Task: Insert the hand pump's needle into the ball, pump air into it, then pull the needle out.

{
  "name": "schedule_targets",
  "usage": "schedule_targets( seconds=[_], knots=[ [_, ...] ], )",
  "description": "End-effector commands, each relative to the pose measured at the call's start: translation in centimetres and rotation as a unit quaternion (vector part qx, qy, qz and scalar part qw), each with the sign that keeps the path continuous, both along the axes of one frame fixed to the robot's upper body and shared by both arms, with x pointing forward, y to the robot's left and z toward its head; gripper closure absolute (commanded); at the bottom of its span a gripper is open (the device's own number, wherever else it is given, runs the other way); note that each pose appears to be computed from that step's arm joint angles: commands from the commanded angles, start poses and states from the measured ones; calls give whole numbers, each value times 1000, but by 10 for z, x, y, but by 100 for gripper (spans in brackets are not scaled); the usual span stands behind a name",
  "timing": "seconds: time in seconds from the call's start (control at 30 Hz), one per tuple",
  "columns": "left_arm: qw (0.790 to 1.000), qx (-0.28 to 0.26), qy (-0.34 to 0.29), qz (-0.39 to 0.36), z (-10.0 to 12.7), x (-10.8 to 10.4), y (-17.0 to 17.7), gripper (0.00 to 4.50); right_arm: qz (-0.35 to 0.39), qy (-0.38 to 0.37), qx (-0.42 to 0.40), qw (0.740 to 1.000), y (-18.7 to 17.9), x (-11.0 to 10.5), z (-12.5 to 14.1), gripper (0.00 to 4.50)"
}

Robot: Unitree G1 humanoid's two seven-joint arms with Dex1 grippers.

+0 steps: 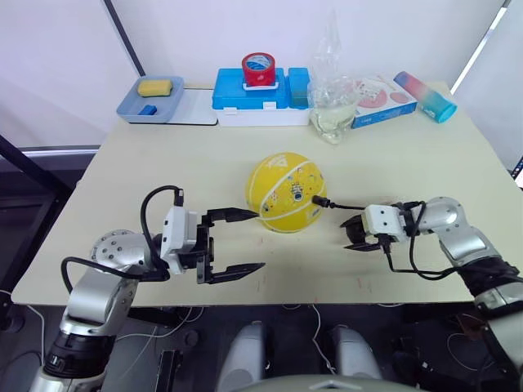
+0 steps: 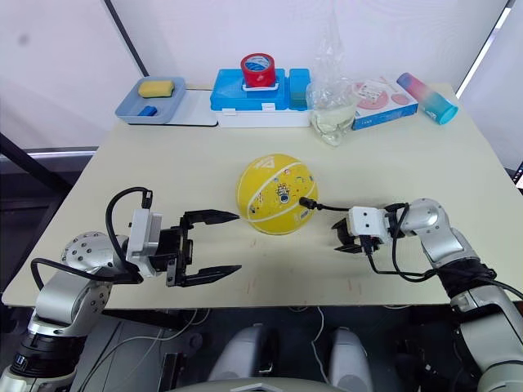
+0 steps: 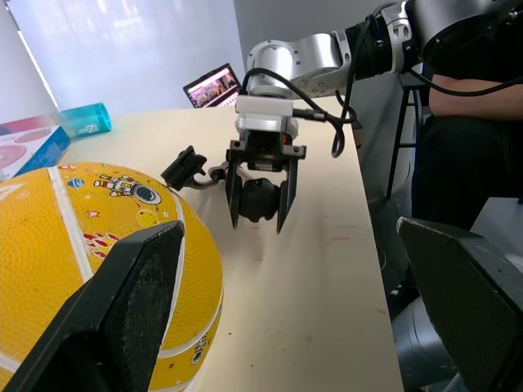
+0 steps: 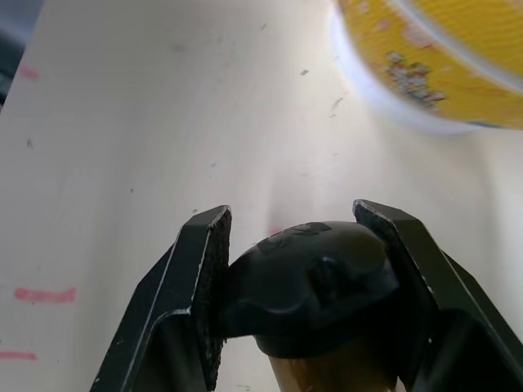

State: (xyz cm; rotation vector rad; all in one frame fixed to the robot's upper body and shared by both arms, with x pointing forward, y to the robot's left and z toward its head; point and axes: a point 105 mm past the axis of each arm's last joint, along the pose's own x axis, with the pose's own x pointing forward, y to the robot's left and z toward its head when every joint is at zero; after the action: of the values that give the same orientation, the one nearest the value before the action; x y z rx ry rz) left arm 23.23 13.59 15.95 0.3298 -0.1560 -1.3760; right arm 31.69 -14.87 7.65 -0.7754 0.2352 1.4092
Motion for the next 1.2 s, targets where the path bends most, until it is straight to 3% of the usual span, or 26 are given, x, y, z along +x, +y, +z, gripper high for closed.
schedule_targets(
  seconds=[0.03,0.07,0.33,0.6,0.9,1.2],
  knots=[
    [1000,-5,-17,-6,6,1,-2,0,-2,-13,27,1000,-4,-3,18,27],
    [1000,-6,-17,-6,6,1,-3,0,-3,-14,36,999,-5,-5,22,2],
    [1000,-15,-20,-2,8,8,-6,0,-18,-25,104,994,-12,-26,44,2],
    [998,-49,-20,34,20,28,-21,0,-99,-50,222,969,-32,-50,60,2],
    [992,-69,-17,107,36,71,-35,0,-149,-12,335,930,-41,-81,71,2],
    [986,-34,-3,161,31,101,-54,0,-171,1,376,911,-43,-93,77,2]
  ],
)
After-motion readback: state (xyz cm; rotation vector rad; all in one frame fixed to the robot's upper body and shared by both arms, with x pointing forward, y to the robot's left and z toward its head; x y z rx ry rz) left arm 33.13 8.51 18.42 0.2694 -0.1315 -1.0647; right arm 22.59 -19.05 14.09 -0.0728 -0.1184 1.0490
